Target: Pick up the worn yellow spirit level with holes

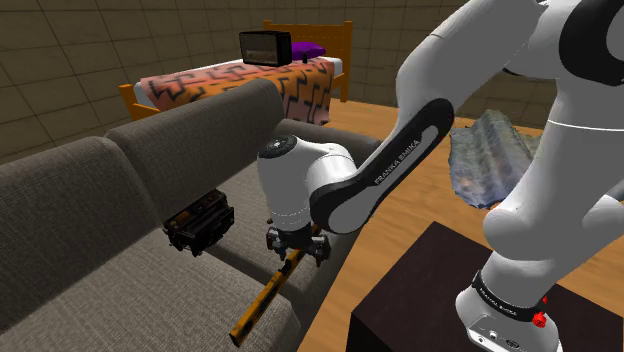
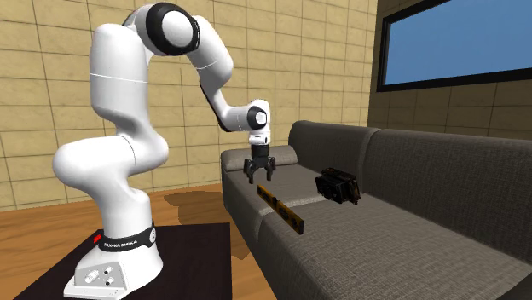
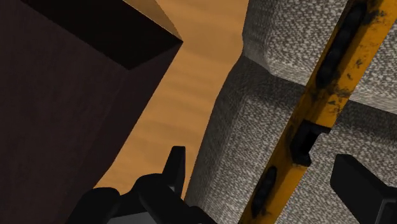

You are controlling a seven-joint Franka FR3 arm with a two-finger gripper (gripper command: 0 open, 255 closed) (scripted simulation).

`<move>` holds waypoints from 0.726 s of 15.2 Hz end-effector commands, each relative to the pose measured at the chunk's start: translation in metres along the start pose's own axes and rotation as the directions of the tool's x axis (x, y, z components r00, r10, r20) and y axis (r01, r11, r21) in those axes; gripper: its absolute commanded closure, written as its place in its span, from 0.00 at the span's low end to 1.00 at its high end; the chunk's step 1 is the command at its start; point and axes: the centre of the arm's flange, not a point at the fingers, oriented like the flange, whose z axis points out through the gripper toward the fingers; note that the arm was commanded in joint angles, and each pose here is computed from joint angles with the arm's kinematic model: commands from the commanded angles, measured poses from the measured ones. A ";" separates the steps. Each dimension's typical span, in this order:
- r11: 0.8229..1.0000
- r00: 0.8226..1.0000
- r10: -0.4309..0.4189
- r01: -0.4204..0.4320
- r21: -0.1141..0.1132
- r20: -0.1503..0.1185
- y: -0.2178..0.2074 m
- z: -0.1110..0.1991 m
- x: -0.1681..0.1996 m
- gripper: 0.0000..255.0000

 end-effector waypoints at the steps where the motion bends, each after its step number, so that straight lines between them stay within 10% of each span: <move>1: 0.997 0.998 0.070 -0.070 0.010 -0.004 -0.022 0.020 -0.007 0.00; 11: 0.968 0.968 0.250 -0.250 -0.009 0.025 -0.080 0.089 -0.018 0.00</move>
